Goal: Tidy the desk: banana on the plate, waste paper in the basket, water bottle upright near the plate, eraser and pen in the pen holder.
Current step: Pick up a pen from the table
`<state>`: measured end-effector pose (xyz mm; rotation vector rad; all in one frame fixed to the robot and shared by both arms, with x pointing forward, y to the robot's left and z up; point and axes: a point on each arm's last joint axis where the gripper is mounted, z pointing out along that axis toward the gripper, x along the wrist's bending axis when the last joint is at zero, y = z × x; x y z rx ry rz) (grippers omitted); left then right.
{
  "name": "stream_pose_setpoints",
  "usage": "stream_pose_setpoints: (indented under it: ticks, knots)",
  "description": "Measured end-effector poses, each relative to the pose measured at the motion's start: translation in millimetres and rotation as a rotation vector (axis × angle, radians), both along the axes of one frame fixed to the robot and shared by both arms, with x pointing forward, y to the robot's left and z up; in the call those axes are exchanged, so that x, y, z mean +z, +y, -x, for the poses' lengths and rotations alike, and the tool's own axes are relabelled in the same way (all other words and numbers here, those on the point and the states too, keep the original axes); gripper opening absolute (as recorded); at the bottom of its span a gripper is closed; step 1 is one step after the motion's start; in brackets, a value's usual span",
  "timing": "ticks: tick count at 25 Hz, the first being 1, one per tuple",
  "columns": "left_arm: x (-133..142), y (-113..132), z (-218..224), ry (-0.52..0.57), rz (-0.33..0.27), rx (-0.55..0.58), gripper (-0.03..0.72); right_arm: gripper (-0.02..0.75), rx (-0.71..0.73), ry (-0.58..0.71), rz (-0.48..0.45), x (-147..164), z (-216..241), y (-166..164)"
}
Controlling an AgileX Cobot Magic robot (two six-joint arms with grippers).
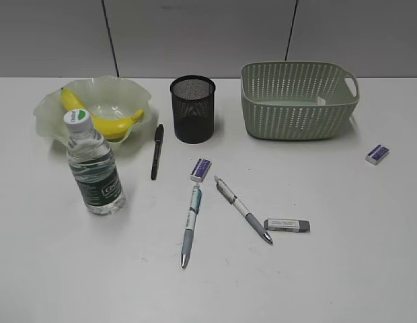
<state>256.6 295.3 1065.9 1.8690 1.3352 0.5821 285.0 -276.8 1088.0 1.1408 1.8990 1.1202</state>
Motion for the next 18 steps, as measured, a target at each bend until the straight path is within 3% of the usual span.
stream_pose_setpoints:
  ticks: [10,14,18]
  knots:
    - [0,14,30,-0.177,0.082,0.0,0.435,0.456,0.179,0.377,0.121,12,-163,68]
    - [0,15,31,-0.185,0.085,0.001,0.435,0.456,0.261,0.493,0.228,-5,-217,116]
    - [0,15,31,-0.185,0.085,0.001,0.435,0.456,0.283,0.661,0.325,-47,-257,165]
